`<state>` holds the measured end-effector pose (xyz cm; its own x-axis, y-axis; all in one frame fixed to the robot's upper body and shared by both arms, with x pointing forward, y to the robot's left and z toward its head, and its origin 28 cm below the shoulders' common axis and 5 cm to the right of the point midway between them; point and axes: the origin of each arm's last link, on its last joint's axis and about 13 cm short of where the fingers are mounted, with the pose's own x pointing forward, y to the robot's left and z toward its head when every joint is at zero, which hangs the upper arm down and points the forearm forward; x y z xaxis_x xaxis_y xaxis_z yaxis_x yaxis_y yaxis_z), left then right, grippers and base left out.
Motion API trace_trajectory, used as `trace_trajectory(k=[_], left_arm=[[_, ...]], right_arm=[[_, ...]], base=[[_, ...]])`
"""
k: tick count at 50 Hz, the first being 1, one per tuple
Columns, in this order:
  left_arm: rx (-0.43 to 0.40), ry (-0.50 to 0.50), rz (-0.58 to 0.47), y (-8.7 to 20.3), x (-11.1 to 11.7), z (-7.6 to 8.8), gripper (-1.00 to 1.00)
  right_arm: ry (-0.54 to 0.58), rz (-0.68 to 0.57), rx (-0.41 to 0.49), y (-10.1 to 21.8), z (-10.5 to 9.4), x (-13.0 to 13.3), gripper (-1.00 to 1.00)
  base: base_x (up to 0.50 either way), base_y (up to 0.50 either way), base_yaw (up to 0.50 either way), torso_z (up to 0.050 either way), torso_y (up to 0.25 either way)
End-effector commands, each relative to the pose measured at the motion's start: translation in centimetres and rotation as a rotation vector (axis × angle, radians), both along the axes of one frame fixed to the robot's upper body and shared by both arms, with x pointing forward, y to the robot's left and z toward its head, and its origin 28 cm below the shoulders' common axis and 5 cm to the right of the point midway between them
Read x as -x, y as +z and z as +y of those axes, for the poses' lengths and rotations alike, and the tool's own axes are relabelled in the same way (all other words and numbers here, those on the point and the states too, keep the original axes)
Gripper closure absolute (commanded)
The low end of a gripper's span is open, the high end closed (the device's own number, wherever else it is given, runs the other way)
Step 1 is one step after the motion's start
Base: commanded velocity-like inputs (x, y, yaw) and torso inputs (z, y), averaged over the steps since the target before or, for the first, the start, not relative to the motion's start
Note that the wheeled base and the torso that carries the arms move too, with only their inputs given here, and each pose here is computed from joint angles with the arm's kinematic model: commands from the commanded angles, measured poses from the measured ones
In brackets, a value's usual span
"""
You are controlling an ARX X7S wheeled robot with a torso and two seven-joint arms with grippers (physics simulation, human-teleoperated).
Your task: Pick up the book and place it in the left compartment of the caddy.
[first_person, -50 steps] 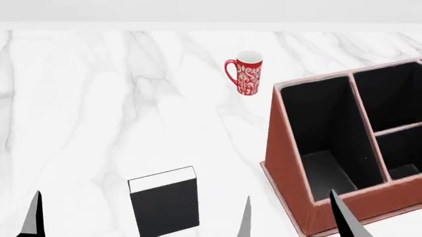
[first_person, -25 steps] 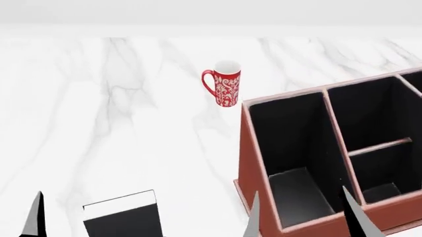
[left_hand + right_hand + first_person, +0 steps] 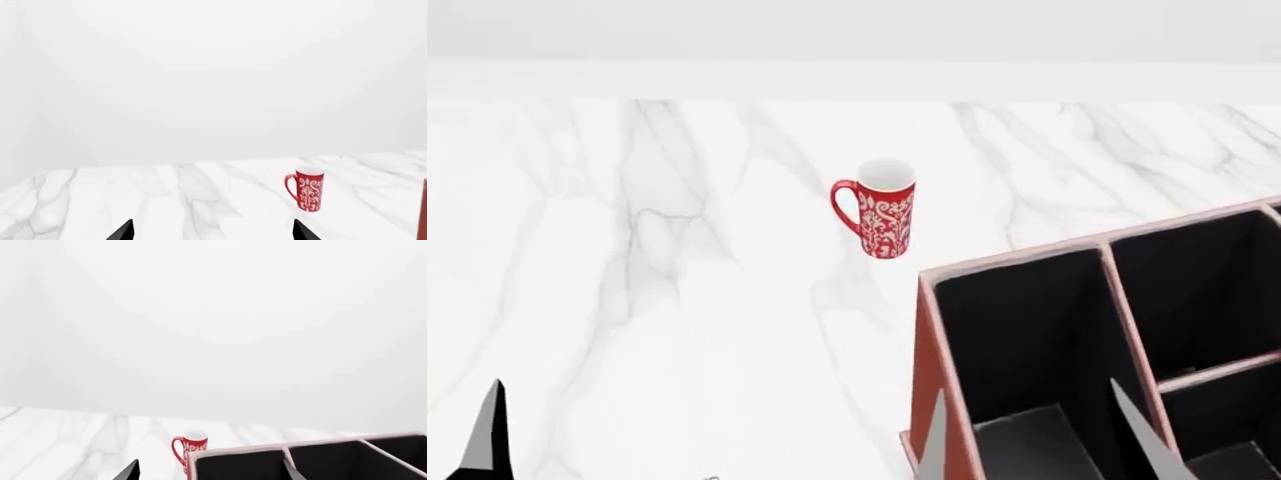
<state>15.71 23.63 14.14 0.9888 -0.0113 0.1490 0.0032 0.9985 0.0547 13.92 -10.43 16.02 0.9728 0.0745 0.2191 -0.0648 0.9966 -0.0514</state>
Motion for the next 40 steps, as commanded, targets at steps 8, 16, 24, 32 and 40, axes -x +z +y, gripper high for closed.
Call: trace_trajectory(k=[8, 16, 24, 32, 40], left_arm=[[0.002, 0.017, -0.014, 0.4, -0.3, 0.4, -1.00], [0.001, 0.024, -0.014, 0.6, -0.5, 0.6, -1.00], [-0.001, 0.066, -0.064, 2.0, -1.2, 2.2, -1.00], [-0.003, 0.068, -0.073, 2.2, -1.3, 2.5, -1.00], [-0.006, 0.075, -0.078, 2.4, -1.4, 2.7, -1.00]], right_arm=[[0.001, 0.035, -0.069, 1.0, -0.4, -0.2, -1.00], [-0.015, 0.002, 0.060, 2.9, -0.9, -1.4, -1.00], [0.236, 0.074, 0.093, 9.3, -1.3, -7.8, -1.00], [0.282, 0.102, 0.106, 10.1, -1.3, -8.7, -1.00], [0.309, 0.116, 0.157, 11.8, -1.4, -9.9, -1.00]], base=[[0.00, 0.00, 0.00, 0.000, 0.000], [0.00, 0.00, 0.00, 0.000, 0.000], [0.00, 0.00, 0.00, 0.000, 0.000], [0.00, 0.00, 0.00, 0.000, 0.000], [0.00, 0.00, 0.00, 0.000, 0.000]])
